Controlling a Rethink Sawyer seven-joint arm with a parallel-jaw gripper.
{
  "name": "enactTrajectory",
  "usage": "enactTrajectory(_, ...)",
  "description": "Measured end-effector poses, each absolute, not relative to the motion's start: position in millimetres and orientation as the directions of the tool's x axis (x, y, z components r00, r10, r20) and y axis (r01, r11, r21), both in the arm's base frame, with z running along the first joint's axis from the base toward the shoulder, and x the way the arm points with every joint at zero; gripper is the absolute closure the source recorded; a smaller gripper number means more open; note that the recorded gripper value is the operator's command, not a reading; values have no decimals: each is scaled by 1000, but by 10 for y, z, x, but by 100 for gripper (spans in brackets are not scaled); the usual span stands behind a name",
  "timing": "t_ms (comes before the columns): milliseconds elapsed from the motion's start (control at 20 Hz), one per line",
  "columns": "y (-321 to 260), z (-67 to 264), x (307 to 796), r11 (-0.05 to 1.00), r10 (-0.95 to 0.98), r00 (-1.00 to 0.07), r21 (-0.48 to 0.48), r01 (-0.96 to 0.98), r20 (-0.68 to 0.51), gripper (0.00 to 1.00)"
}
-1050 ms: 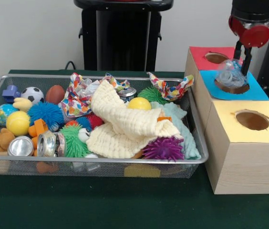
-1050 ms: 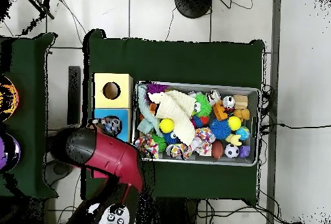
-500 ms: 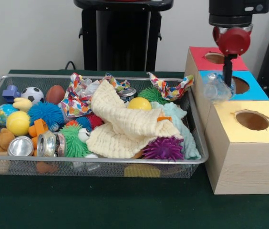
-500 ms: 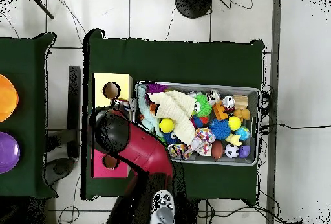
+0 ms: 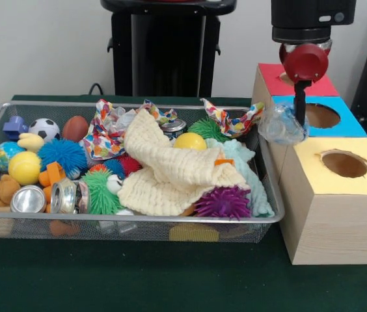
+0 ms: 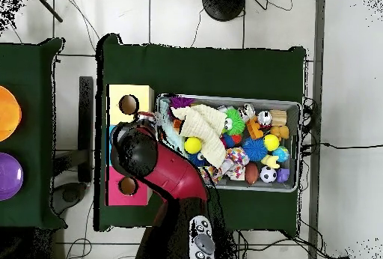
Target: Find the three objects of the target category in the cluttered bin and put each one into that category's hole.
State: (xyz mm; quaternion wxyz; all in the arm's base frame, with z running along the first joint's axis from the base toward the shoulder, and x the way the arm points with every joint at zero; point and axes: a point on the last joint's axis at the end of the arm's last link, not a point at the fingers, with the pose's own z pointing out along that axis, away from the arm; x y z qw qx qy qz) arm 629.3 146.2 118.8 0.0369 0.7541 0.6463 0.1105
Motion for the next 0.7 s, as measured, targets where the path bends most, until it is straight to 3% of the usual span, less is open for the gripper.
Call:
enactTrajectory(300,1548,1278,6264,-154,980,128,171,973,152,100)
enactTrajectory(700,1946,1468,5961,-51,969,47,11,999,243,100)
